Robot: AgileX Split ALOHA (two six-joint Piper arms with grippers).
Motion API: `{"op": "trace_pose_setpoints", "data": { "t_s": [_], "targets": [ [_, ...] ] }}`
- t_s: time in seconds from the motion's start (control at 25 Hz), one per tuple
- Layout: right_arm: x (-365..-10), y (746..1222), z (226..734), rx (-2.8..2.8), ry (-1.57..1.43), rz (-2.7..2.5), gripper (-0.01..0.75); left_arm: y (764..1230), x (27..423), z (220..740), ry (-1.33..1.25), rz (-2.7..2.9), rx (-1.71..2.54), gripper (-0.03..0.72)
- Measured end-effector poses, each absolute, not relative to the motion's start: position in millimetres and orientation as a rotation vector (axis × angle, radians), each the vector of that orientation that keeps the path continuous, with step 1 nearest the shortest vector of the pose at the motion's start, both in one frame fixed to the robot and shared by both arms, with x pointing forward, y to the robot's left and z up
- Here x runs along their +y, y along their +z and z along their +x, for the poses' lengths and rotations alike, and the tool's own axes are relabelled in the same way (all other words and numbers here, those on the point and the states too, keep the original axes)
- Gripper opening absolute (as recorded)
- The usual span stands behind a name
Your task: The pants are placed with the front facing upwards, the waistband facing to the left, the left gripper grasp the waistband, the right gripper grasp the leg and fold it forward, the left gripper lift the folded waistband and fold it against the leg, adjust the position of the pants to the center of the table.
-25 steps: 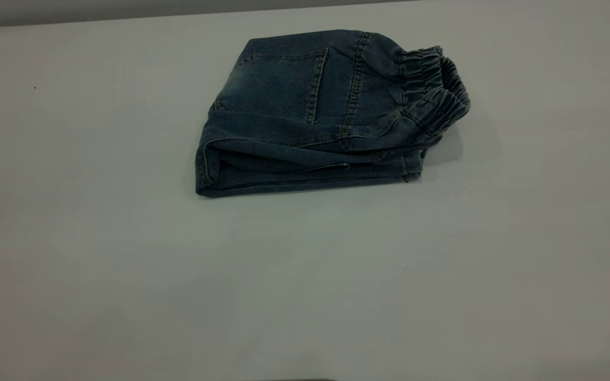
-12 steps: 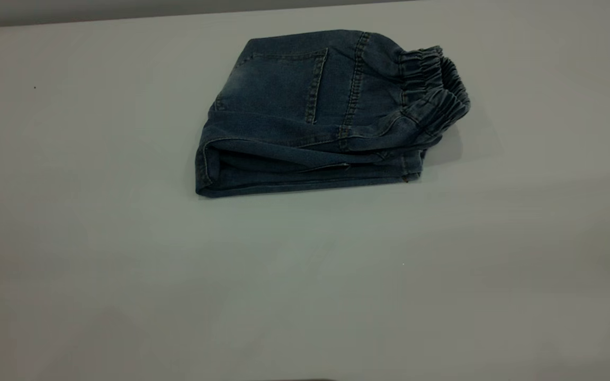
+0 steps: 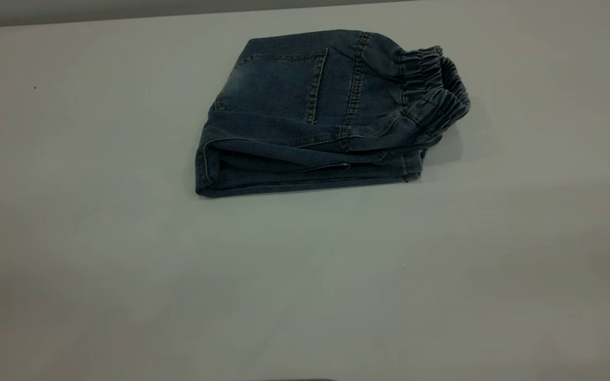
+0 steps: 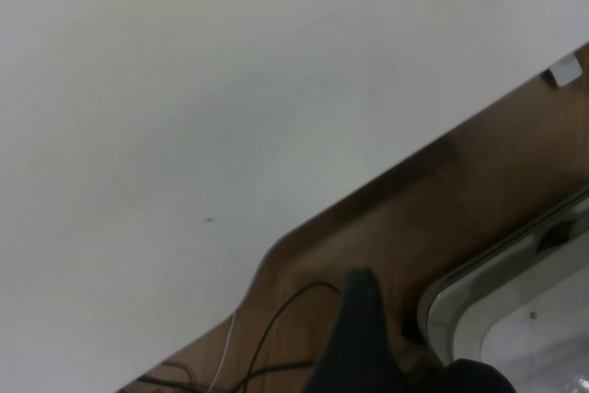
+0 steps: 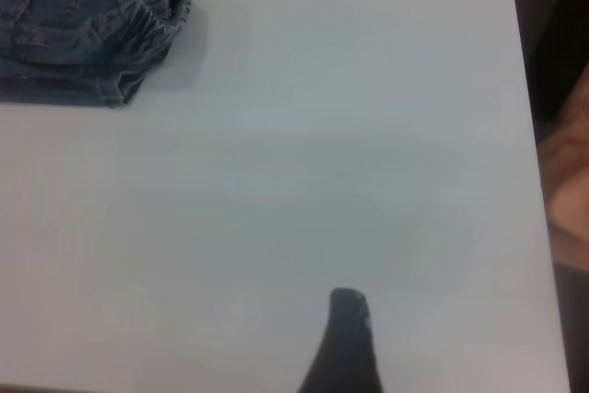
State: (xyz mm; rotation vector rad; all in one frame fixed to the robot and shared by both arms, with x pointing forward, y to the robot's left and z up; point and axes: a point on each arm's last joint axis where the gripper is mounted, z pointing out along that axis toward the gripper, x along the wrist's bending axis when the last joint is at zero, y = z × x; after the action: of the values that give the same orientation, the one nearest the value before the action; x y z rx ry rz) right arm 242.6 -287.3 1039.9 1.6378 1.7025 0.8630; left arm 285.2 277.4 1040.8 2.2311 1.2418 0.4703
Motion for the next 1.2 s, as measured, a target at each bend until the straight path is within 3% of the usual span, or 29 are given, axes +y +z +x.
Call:
{"op": "trace_pose_setpoints", "data": {
  "t_s": [1.2],
  "targets": [
    [-286.5, 1040.3, 242.3, 1.698, 0.878, 1.633, 0.529, 1037.1, 278.4, 284.8, 0.472, 2.217, 1.269, 0.566]
  ]
}}
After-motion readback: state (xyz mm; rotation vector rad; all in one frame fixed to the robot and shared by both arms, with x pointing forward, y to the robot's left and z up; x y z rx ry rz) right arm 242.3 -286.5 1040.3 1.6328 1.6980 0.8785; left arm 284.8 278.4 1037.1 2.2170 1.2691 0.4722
